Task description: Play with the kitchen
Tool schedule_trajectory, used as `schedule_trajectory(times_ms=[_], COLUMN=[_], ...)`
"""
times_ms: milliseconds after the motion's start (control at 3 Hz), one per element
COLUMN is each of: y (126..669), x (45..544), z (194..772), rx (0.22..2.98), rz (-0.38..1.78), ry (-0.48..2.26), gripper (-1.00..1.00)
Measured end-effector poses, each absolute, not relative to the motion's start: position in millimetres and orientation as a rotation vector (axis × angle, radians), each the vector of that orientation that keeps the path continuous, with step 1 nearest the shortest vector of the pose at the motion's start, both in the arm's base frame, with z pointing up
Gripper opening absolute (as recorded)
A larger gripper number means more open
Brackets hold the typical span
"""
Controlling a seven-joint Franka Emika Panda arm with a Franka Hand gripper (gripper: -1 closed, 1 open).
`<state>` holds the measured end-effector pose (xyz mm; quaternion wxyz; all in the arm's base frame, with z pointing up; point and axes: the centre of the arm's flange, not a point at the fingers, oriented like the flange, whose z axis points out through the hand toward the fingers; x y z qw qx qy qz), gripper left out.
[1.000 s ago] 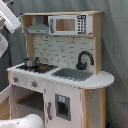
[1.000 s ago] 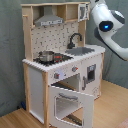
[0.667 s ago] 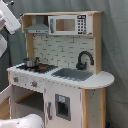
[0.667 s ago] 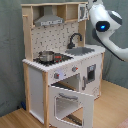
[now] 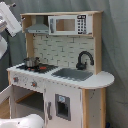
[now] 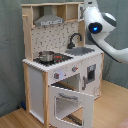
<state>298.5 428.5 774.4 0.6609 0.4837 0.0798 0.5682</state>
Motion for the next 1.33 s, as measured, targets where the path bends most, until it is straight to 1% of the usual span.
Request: schedule_trajectory(times_ms=[667, 1333], y=[432, 416], x=[335, 390], z=[757, 745], rx=[1.147, 1.213], rz=[1.370, 1.447], ry=[0.062, -0.034], gripper=[1.00, 1.00])
